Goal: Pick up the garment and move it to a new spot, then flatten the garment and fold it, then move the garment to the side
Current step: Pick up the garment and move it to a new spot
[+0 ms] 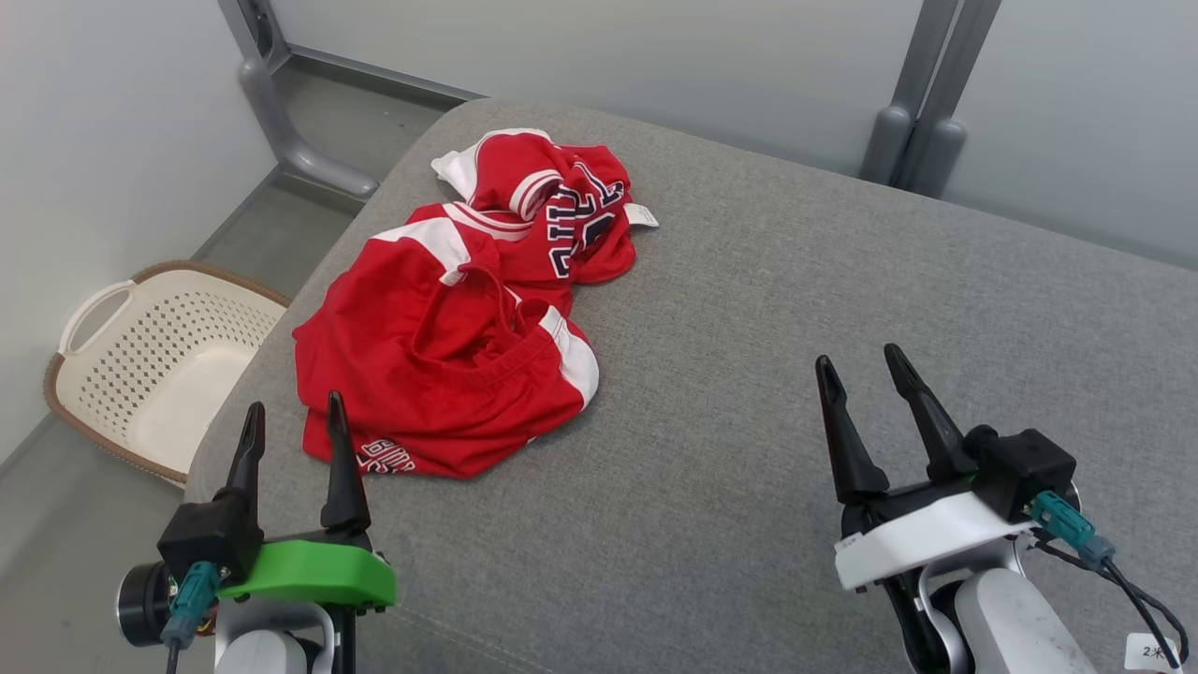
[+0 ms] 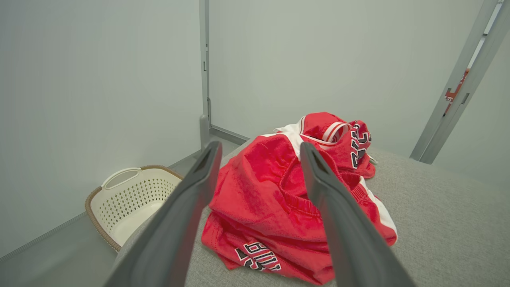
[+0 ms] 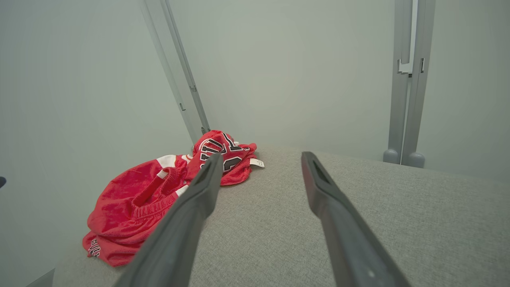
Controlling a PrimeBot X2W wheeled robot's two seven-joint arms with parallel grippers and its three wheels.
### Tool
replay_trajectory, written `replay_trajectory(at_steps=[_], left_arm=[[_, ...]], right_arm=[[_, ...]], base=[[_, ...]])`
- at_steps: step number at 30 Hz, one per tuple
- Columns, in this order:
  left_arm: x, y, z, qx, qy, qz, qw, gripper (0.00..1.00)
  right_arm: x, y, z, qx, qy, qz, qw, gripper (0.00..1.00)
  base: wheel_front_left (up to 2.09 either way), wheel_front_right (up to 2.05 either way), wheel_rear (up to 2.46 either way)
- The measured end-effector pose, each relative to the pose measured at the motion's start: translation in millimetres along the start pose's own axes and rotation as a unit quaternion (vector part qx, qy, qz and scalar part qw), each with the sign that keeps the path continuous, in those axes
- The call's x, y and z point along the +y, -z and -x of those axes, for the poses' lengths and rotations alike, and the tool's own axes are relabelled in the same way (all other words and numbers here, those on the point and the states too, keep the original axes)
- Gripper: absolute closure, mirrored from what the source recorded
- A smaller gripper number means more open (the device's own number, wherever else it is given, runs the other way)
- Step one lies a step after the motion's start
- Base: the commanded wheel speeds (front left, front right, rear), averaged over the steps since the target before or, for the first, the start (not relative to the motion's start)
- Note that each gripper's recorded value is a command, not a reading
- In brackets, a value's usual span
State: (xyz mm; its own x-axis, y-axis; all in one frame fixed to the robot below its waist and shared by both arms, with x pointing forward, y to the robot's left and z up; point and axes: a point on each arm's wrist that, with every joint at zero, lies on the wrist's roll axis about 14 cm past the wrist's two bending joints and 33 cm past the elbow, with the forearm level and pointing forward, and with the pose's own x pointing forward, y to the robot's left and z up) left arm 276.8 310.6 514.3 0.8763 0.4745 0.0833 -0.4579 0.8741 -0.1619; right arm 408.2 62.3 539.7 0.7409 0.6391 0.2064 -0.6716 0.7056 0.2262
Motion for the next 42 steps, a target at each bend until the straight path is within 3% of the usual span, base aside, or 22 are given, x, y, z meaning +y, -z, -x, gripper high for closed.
replay_trajectory(at_steps=[6,11,22,28,37,42], left_arm=[[-0.7,10.8,-4.6,0.018,0.005,0.007,1.000,0.00],[-0.8,1.4,-39.7,0.044,0.026,0.023,0.998,0.00],[-10.3,28.0,-108.2,0.206,0.051,0.020,0.977,0.00],[-13.9,74.2,-125.6,0.324,0.049,0.019,0.944,0.00],[-25.1,161.3,-103.5,0.491,0.053,0.004,0.870,0.00],[-24.8,187.6,-93.7,0.538,0.049,-0.008,0.841,0.00]], right_arm=[[1.6,0.5,2.3,0.001,-0.002,-0.003,1.000,0.00],[-8.1,-1.3,3.8,-0.002,0.011,0.000,1.000,0.00],[-44.6,-8.4,7.0,-0.016,0.051,0.006,0.999,0.00],[-72.3,-9.9,13.4,-0.020,0.083,0.011,0.996,0.00],[-117.4,-8.1,37.6,-0.016,0.149,0.015,0.989,0.00],[-132.4,-3.8,48.4,-0.009,0.172,0.015,0.985,0.00]], base=[[0.00,0.00,0.00],[0.00,0.00,0.00],[0.00,0.00,0.00],[0.00,0.00,0.00],[0.00,0.00,0.00],[0.00,0.00,0.00]])
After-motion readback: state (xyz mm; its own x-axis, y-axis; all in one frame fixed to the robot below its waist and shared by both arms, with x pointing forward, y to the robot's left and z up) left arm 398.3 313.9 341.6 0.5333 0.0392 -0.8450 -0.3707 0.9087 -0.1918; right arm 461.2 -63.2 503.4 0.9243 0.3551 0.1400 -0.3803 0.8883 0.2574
